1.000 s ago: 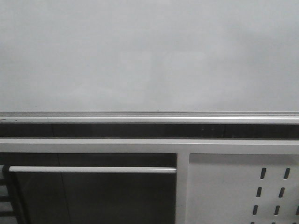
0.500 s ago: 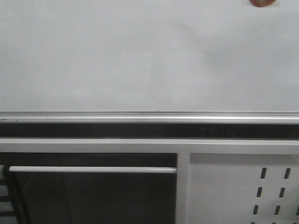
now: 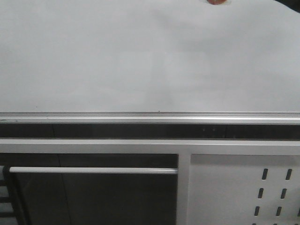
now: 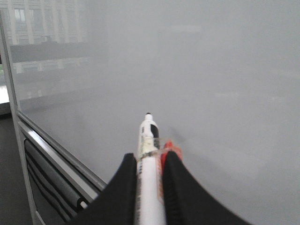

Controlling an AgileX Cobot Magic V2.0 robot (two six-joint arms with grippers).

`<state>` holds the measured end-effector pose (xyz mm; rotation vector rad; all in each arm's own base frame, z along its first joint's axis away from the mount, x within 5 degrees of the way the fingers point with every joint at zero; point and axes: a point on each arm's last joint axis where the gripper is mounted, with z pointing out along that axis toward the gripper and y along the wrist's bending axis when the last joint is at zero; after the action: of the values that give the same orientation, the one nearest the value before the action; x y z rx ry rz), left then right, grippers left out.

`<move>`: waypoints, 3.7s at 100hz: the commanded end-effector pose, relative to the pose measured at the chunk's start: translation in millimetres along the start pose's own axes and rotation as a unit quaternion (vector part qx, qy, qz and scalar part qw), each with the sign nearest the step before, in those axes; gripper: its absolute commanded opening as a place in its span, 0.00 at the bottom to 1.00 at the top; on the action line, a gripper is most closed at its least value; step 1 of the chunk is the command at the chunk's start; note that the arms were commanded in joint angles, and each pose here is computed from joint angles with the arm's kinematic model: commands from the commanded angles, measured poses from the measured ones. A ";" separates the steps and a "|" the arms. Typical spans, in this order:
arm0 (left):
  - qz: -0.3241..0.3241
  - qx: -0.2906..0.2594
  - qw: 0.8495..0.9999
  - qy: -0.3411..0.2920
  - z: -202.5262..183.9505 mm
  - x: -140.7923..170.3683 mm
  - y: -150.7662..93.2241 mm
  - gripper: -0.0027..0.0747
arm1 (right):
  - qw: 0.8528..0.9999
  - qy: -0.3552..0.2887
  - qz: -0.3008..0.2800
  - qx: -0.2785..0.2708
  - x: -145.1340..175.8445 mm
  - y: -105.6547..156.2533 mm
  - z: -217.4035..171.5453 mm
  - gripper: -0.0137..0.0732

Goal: Write number 1 on whiteboard

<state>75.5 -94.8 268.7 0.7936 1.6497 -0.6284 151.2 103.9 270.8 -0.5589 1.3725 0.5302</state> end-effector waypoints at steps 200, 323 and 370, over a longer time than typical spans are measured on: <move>0.005 0.026 0.998 -0.056 -1.9 -16.7 -4.7 0.01 | 0.995 0.074 0.005 0.062 36.8 -20.6 40.7 0.10; 0.062 0.026 0.996 -0.060 -2.0 -17.1 -5.4 0.01 | 0.993 0.105 0.049 0.006 40.1 19.2 -21.5 0.10; 0.307 0.021 0.950 -0.055 0.4 -15.4 -6.8 0.06 | 0.970 0.231 0.052 -0.047 -29.3 37.2 17.9 0.10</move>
<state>73.6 -97.4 272.5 1.1701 1.2874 -0.2742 134.7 131.1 275.1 -0.7164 1.8755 0.5268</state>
